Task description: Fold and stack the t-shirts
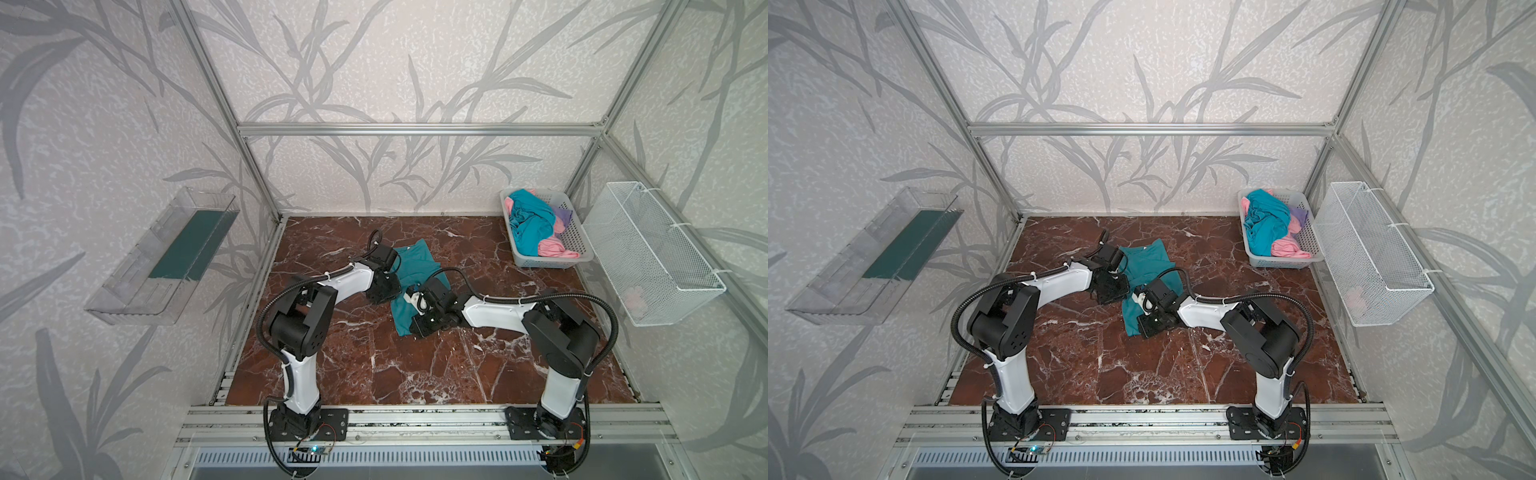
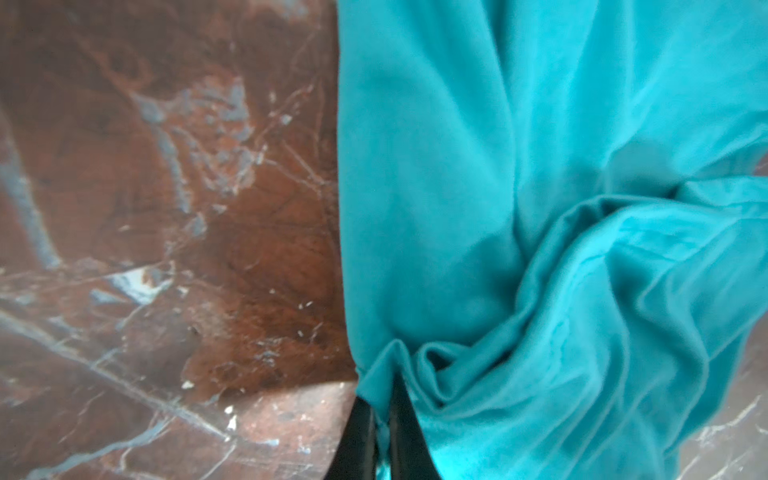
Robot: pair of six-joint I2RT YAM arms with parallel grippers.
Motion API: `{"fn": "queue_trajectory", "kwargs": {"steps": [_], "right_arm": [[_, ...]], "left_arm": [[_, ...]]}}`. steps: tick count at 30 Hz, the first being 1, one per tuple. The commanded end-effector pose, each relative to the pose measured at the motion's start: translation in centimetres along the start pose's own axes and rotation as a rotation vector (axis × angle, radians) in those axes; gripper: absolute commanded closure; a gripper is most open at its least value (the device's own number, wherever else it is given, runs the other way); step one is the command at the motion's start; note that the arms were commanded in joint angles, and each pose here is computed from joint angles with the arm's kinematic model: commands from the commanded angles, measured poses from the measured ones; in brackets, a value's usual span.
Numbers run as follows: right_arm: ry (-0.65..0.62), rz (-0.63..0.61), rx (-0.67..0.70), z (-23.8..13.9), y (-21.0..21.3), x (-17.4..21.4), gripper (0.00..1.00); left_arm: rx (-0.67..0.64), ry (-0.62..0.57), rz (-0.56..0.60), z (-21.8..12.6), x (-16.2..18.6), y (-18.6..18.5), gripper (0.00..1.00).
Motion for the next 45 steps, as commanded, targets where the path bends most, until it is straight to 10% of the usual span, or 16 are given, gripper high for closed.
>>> {"fn": "queue_trajectory", "kwargs": {"steps": [1,13,18,28,45], "right_arm": [[0.049,0.018,0.020,0.3,-0.5,1.3,0.96],[0.066,0.018,0.015,0.9,-0.6,1.6,0.97],[0.058,0.016,0.005,0.2,-0.3,1.6,0.97],[-0.017,0.147,0.171,-9.3,-2.6,2.4,0.94],[0.008,0.479,0.075,-9.0,-10.2,1.9,0.49]], "left_arm": [[0.011,-0.053,0.032,-1.4,-1.5,-1.3,0.94],[-0.017,-0.086,0.052,-1.8,-3.2,-1.9,0.82],[-0.046,-0.074,0.056,-0.9,-3.4,-1.6,0.61],[-0.077,-0.110,0.060,-6.1,-0.1,0.3,0.57],[-0.019,0.076,0.032,-0.6,9.8,0.1,0.34]]}}
Point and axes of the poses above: each gripper's point midway between its finger pads, its own z axis out along the fingers, its own y axis along the line the jaws close on, x = y × z, the point moved 10 cm from there along -z, back along the fingers, and after that the axes turned 3 degrees about z, right-handed, at the moved point
